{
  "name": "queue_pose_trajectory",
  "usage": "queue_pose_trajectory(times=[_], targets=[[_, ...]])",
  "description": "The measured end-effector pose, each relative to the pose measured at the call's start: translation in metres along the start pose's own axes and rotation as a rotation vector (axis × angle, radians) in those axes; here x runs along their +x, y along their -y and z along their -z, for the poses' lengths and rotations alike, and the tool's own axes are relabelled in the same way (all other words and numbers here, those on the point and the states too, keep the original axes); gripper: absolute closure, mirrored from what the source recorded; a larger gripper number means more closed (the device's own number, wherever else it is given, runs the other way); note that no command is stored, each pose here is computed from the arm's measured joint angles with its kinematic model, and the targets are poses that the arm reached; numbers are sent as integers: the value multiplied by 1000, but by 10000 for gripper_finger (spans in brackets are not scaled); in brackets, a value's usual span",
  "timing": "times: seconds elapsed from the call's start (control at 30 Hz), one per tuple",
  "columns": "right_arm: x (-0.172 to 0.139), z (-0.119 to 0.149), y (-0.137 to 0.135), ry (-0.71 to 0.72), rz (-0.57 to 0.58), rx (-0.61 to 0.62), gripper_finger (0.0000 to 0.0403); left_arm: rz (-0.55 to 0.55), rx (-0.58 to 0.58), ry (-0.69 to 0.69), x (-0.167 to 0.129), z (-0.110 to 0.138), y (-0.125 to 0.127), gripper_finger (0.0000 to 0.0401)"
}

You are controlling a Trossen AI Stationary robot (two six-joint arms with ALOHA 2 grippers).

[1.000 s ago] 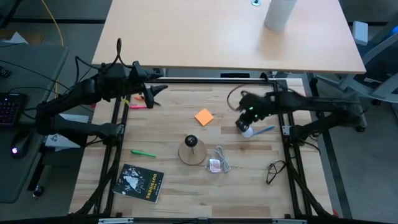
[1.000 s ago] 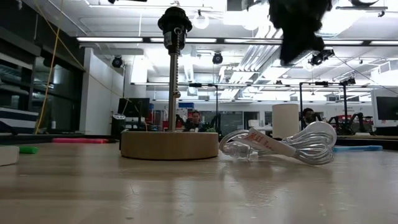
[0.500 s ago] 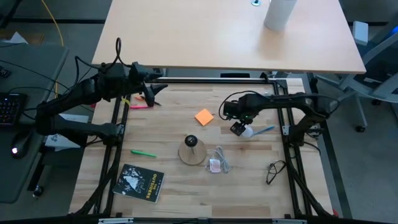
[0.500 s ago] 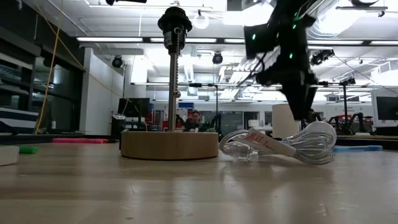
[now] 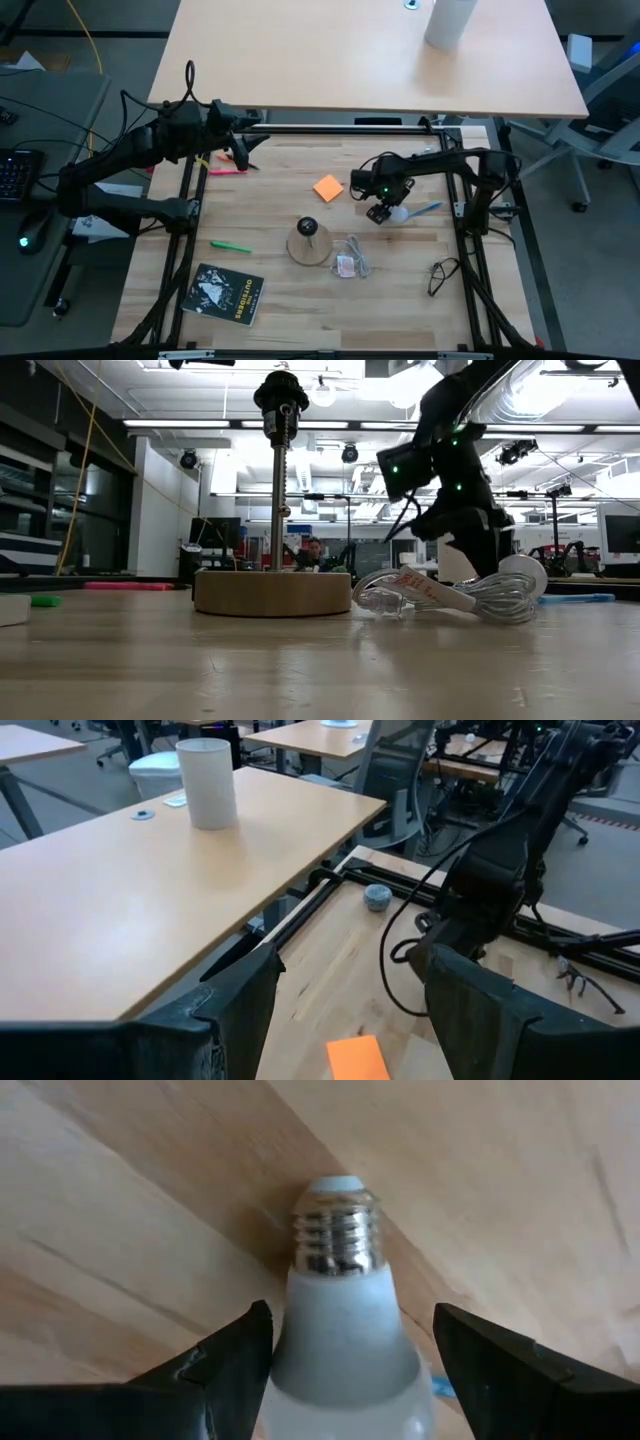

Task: Screw lightbulb
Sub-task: Insert the white lightbulb into the lamp

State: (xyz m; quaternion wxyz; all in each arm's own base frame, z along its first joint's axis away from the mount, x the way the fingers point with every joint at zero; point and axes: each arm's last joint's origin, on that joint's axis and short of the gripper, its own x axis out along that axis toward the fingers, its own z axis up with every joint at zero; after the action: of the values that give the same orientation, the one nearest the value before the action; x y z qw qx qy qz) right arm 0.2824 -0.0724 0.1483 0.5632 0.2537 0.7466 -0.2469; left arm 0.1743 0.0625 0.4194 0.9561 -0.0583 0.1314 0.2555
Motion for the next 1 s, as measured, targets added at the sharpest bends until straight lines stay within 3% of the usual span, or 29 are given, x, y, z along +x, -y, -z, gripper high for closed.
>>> queue_pose_trajectory(times=[0.2, 0.47, 0.57, 0.7, 0.8, 1.0], targets=[[10, -5, -2, -27, 12, -23, 146, -2, 4, -14, 0, 1, 0, 172], [3, -1, 0, -12, 6, -45, 252, -94, 43, -51, 0, 6, -3, 172], [-13, 4, 1, 21, -8, -67, 253, -96, 44, -51, 0, 5, -3, 172], [-53, 9, 2, 178, -74, -85, 253, -73, 77, -50, 0, 5, -3, 172], [-93, 11, 3, 372, -157, -75, 253, -33, 61, 23, 5, 6, -1, 172], [-185, 19, 5, 874, -364, -26, 253, 148, -128, 256, 33, 26, 7, 172]])
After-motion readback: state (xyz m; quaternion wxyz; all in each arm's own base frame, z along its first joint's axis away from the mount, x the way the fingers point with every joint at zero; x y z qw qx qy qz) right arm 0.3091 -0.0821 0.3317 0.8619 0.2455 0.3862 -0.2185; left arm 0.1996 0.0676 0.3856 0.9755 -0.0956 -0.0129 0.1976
